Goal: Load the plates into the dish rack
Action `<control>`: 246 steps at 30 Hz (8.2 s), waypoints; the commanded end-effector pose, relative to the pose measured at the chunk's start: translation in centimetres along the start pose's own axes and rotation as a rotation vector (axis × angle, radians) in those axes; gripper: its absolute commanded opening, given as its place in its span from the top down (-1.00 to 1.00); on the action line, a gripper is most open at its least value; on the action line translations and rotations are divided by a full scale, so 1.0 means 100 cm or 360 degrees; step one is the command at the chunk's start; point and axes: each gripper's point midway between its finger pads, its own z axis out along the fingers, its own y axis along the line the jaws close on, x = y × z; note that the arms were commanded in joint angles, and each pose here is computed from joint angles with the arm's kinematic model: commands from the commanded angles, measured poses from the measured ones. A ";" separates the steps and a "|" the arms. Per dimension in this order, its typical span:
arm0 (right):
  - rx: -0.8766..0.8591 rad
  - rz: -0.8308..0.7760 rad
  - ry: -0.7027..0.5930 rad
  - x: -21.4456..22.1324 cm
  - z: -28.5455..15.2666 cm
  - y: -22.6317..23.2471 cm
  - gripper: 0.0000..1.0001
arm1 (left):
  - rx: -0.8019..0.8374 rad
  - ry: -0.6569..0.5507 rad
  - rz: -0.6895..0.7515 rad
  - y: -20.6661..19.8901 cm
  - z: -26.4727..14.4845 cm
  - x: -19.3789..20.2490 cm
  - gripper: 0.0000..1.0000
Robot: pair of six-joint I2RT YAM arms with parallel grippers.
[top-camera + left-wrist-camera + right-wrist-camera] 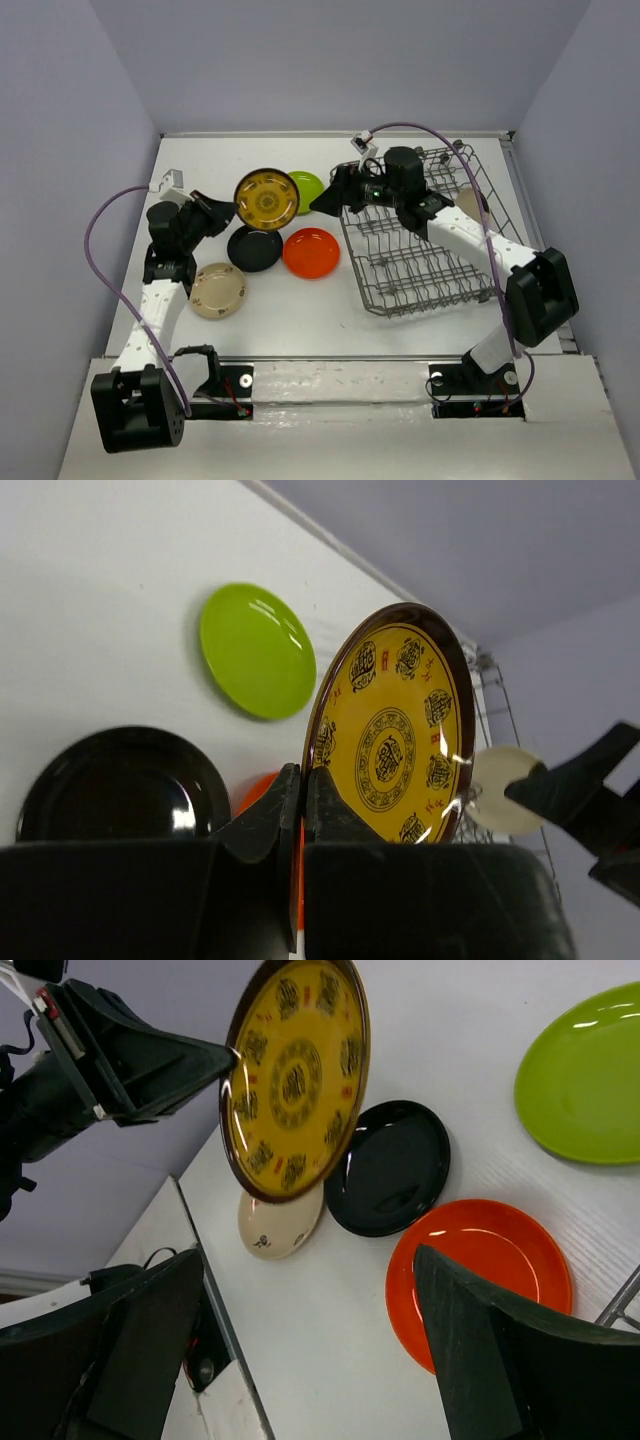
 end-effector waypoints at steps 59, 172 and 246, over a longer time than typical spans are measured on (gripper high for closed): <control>0.2317 -0.0418 0.0377 0.042 -0.245 -0.269 0.86 | 0.0617 0.0396 0.0521 -0.095 -0.057 0.076 -0.76; 0.1754 -0.1106 0.1157 0.061 -0.134 -0.248 0.17 | 0.0507 0.0275 0.0477 -0.100 -0.037 0.049 -0.74; 0.2584 -0.0107 -0.0030 0.023 -0.279 -0.214 -0.24 | 0.0299 0.0334 0.0451 -0.077 -0.011 0.054 -0.74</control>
